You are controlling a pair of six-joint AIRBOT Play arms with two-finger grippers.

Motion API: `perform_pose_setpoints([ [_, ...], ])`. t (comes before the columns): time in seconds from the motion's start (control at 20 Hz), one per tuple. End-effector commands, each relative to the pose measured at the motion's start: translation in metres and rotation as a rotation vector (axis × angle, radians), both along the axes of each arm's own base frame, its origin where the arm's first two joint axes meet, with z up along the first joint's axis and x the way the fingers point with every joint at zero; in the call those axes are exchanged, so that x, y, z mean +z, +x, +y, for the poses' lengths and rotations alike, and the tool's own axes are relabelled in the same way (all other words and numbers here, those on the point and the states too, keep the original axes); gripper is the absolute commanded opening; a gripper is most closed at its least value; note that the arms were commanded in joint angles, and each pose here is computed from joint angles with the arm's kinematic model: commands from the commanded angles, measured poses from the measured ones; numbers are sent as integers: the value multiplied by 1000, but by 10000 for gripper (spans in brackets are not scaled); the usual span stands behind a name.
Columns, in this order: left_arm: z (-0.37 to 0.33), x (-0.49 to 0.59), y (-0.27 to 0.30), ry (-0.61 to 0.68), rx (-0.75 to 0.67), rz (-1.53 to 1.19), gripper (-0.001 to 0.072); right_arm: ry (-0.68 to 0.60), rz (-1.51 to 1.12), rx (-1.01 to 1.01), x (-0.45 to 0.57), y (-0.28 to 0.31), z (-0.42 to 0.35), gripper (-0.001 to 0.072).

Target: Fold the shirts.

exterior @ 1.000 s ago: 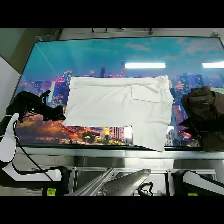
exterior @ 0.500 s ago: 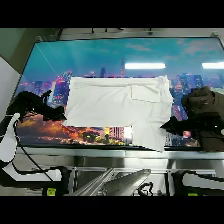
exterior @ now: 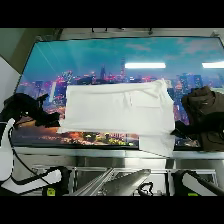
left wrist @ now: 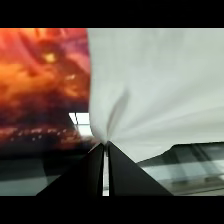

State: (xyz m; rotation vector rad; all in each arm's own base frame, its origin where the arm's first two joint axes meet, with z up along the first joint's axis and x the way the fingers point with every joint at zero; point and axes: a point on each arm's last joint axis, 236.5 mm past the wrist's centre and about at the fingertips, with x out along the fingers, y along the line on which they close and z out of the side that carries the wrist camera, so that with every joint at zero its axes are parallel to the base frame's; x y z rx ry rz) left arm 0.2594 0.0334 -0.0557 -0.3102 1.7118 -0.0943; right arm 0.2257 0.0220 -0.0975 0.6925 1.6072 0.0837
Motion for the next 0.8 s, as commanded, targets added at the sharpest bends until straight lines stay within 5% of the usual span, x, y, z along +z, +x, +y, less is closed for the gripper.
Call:
perform_pose_setpoints([
  [0.0,11,-4,-50,93,-26,63,12,-195,44,-44,6,-29,-35,18],
  [0.35,9,36,24,70,20,-161,13,-19,-467,-50,81,108,3,18],
  [0.75,17,19,173,99,51,-325,13,-40,-508,-14,44,237,23,18],
])
